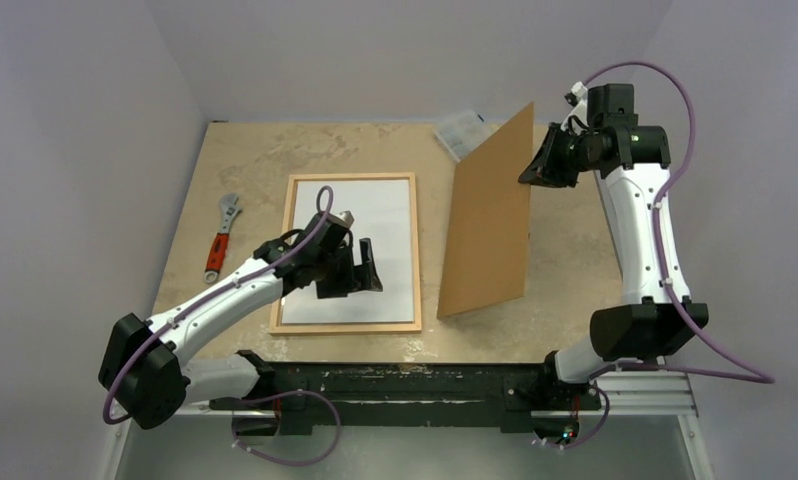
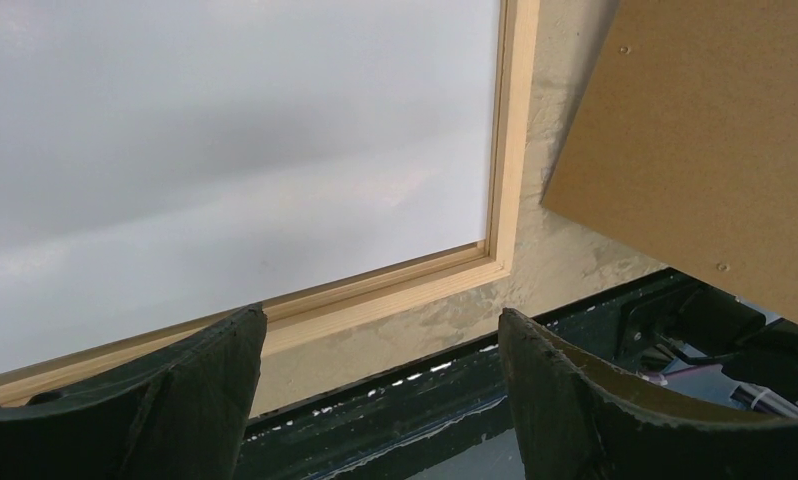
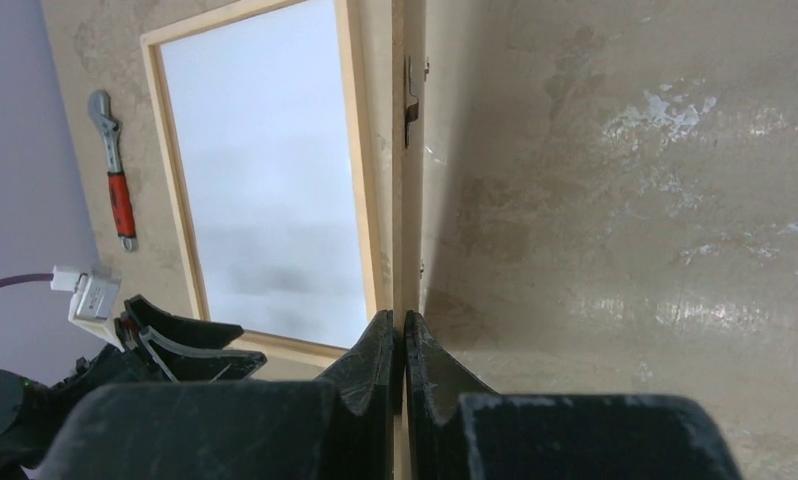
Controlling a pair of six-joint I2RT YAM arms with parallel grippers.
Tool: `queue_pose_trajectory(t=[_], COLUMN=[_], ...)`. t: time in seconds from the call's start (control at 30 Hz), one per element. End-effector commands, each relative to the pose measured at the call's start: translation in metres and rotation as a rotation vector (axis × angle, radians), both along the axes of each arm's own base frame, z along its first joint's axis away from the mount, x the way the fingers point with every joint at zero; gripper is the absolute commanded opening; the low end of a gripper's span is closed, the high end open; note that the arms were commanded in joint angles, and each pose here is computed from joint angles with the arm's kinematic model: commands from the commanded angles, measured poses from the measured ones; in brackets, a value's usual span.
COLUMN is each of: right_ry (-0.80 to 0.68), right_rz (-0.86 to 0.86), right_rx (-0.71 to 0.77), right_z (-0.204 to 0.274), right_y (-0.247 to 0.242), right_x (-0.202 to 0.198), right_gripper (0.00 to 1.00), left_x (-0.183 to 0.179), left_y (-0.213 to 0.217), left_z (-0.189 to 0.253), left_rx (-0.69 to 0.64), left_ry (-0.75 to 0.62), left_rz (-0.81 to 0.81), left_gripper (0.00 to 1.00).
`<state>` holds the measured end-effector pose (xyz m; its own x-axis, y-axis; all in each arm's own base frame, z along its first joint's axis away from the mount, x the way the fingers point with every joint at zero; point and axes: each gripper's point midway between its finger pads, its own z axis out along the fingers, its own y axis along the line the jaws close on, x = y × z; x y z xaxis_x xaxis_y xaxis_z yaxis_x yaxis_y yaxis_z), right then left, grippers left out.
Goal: Put the photo into the frame
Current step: Turn over the photo frame at the center of the board.
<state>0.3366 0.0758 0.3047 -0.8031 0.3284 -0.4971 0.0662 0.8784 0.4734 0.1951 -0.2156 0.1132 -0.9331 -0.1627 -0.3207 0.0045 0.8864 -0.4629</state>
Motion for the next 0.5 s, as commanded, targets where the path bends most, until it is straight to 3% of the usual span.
queue_pose_trajectory(t=[0.0, 0.47], right_ry=[-0.071, 0.015], right_rz=[0.033, 0.152], right_rx=[0.020, -0.035], right_z=[0.024, -0.001], right_y=[0.008, 0.062], right_x=[0.005, 0.018], right_gripper=[0.00, 0.00], left_x=[0.008, 0.005], left_y=[-0.005, -0.002], left_z=[0.013, 0.009], left_rx=[-0.001, 0.026], left_ry=[-0.031, -0.029], left_rz=[0.003, 0.006], left_gripper=[0.83, 0.83])
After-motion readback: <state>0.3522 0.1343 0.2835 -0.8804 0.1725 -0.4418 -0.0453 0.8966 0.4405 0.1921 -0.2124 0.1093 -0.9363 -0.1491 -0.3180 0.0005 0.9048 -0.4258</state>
